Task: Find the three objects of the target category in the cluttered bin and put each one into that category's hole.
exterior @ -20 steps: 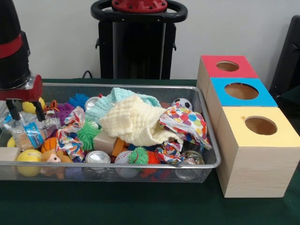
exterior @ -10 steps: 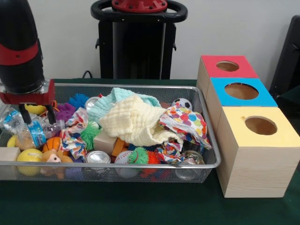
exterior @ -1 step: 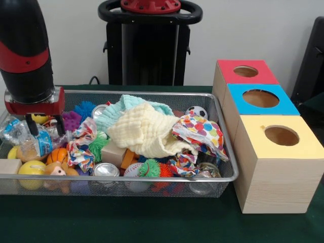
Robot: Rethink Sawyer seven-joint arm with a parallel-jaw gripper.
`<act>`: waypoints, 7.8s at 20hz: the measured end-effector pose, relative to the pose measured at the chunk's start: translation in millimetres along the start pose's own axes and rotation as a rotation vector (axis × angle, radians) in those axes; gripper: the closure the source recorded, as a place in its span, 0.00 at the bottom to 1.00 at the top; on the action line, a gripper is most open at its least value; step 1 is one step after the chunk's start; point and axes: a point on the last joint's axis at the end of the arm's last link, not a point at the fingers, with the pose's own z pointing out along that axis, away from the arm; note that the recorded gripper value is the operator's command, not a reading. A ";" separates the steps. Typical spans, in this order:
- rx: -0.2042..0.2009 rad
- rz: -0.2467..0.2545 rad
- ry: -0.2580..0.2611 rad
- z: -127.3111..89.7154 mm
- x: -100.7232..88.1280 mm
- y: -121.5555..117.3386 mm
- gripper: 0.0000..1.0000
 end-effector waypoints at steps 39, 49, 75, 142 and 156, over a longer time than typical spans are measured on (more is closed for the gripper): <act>0.016 0.001 -0.060 -0.2 2.3 -6.5 1.00; 0.016 -0.023 -0.042 -7.3 15.0 6.8 1.00; 0.006 -0.050 -0.001 -43.5 50.7 37.2 1.00; -0.006 0.106 0.169 -75.8 122.1 294.8 1.00; -0.020 0.134 0.199 -69.8 144.5 331.3 1.00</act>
